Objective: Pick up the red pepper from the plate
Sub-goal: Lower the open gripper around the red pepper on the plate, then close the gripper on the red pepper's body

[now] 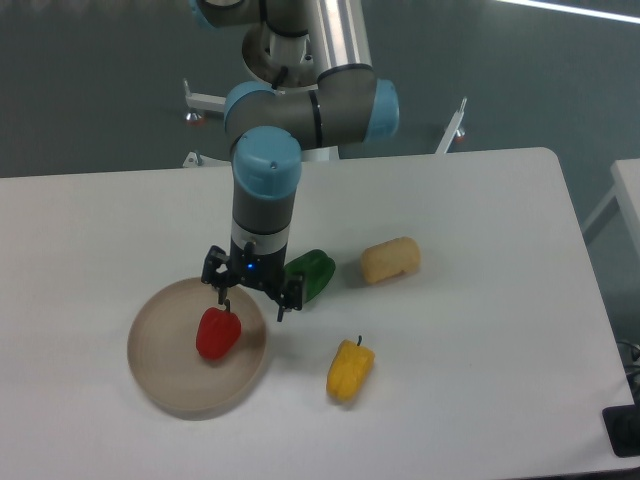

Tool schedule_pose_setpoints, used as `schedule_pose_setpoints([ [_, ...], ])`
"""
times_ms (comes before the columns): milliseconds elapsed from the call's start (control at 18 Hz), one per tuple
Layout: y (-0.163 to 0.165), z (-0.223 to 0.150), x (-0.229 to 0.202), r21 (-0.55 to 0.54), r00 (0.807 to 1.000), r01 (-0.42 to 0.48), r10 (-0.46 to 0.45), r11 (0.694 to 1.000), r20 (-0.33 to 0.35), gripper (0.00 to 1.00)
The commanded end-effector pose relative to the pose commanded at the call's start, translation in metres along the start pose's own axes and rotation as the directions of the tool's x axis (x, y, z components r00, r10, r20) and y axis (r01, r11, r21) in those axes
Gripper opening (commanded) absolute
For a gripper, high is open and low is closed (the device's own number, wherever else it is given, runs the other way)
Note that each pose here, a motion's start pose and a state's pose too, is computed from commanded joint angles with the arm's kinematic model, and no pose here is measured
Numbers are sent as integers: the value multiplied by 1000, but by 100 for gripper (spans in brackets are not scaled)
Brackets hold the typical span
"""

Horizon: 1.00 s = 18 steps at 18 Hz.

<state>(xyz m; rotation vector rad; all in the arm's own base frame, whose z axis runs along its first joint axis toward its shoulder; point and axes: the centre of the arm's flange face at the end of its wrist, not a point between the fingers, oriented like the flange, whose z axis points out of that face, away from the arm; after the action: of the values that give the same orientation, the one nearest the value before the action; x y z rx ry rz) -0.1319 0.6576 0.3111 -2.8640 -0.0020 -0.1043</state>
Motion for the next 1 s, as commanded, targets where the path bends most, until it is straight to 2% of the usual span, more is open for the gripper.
schedule_pose_setpoints([
  [444,-9,32,18,-17,999,-27,27,999,17,100],
  [889,-8,48,20,-37,999,-40,41,999,34,100],
  [1000,-8,53,32,-49,997,-58,60,997,39,100],
])
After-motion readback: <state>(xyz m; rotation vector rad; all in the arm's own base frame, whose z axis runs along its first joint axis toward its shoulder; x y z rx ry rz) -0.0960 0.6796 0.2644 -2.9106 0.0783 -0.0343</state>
